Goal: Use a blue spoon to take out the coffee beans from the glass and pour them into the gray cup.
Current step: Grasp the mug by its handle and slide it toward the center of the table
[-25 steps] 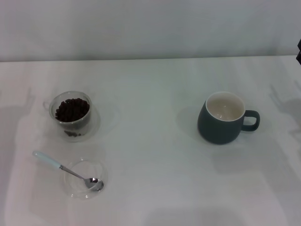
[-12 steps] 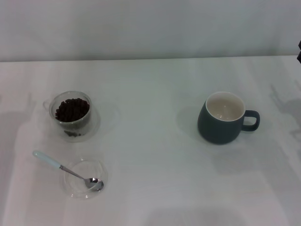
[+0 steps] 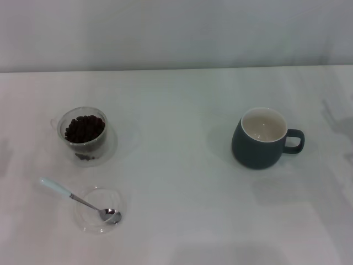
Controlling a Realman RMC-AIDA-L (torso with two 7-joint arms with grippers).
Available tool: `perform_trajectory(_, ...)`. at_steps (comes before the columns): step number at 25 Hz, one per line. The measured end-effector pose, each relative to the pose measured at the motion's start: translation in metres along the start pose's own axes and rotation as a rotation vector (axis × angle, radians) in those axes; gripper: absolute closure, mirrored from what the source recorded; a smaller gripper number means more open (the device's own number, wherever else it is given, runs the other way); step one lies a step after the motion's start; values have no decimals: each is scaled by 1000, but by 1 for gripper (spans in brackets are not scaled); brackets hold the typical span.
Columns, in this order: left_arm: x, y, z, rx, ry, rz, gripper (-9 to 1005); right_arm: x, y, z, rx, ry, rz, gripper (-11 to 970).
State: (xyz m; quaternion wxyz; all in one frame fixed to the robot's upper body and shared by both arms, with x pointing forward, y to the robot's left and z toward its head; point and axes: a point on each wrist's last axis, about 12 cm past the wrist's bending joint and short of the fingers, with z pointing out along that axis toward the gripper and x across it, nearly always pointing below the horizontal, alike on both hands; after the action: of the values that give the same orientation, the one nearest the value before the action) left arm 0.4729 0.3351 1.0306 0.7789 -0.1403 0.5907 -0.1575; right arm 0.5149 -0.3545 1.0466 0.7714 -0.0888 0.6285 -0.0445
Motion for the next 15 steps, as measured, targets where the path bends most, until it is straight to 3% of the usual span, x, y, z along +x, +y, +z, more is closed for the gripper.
perform_trajectory(4,-5,9,-20,-12,4,-118,119,0,0,-1,1,2,-1,164)
perform_trajectory(5,-5,12,-28,-23,13,-199,119,0,0,-1,1,2,-1,164)
perform_trajectory(15,7,8,-39,11,149,-409,118,1,-2,0,2,6,-10,164)
